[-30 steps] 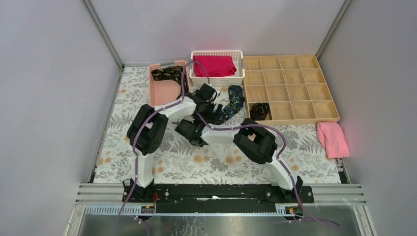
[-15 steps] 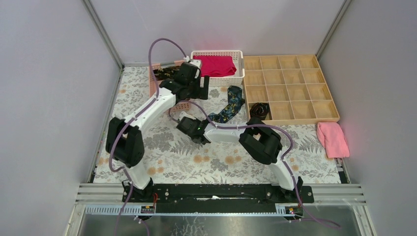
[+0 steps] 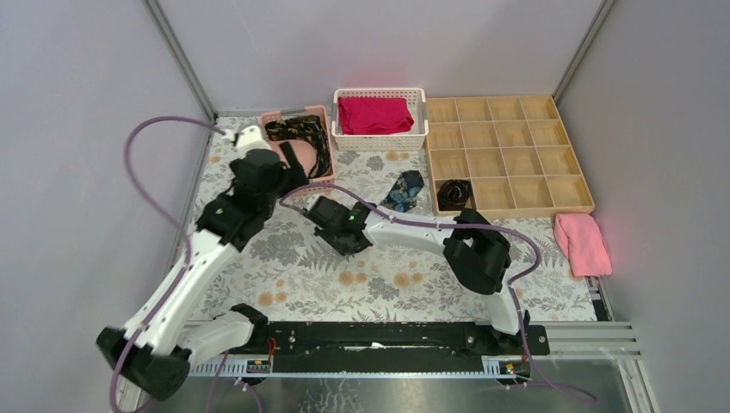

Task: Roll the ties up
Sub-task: Roll the tie at the center of the board.

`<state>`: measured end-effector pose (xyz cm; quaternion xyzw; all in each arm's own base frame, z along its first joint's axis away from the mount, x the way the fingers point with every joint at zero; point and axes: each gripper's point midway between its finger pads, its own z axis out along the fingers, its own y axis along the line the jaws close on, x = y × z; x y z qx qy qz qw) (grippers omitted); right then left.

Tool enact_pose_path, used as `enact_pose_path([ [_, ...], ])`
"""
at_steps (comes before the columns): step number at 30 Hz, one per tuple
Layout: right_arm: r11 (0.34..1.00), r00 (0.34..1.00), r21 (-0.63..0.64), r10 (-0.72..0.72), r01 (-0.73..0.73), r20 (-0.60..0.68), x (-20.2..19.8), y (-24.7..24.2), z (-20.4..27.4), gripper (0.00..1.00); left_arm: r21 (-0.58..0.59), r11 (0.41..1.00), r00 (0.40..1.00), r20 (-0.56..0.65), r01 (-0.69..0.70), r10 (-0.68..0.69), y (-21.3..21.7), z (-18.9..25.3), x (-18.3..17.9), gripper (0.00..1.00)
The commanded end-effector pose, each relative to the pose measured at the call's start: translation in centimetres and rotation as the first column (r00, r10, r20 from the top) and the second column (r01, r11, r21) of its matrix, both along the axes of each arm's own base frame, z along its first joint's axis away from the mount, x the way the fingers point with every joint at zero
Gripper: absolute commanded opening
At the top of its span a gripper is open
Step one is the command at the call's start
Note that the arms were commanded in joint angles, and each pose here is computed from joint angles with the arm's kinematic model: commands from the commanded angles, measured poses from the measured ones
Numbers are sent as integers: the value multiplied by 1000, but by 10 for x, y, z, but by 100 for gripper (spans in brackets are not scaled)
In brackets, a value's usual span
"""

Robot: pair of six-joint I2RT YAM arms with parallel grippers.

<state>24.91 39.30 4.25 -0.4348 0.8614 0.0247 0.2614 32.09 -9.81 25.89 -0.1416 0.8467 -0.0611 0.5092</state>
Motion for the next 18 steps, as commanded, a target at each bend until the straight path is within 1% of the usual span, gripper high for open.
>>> enact_pose_path([
  [1, 944, 978, 303, -70, 128, -196, -8, 29, 72, 25, -55, 997, 996, 63, -63, 66, 19, 18, -28, 89],
  [4, 893, 943, 402, -66, 201, -326, -5, 32, 86, 26, -40, 999, 998, 55, -30, 32, 20, 16, -38, 88],
  [6, 860, 894, 435, -51, 266, -445, -4, 26, 86, 26, -30, 1000, 1000, 21, 5, -5, 16, 3, -41, 88],
  [8, 820, 834, 459, -41, 343, -550, -5, 16, 74, 25, -51, 997, 998, -20, 51, -52, 4, -13, -44, 88],
  [9, 785, 803, 477, -45, 396, -594, 0, 12, 70, 25, -62, 996, 997, -36, 64, -66, -1, -22, -45, 86],
  [10, 751, 788, 510, -21, 418, -615, 4, 12, 68, 25, -67, 995, 996, -46, 79, -82, -7, -30, -46, 86],
  [11, 745, 760, 507, 0, 434, -650, -2, 8, 62, 25, -64, 994, 994, -56, 85, -89, -9, -38, -47, 86],
  [15, 642, 694, 565, 71, 518, -717, 5, 3, 57, 25, -46, 993, 991, -84, 105, -109, -22, -58, -51, 87],
  [16, 622, 669, 564, 86, 543, -739, 5, 1, 54, 25, -47, 992, 989, -84, 117, -121, -28, -61, -53, 87],
  [18, 593, 644, 570, 112, 568, -757, 5, -1, 51, 25, -40, 989, 986, -80, 144, -146, -39, -69, -55, 88],
])
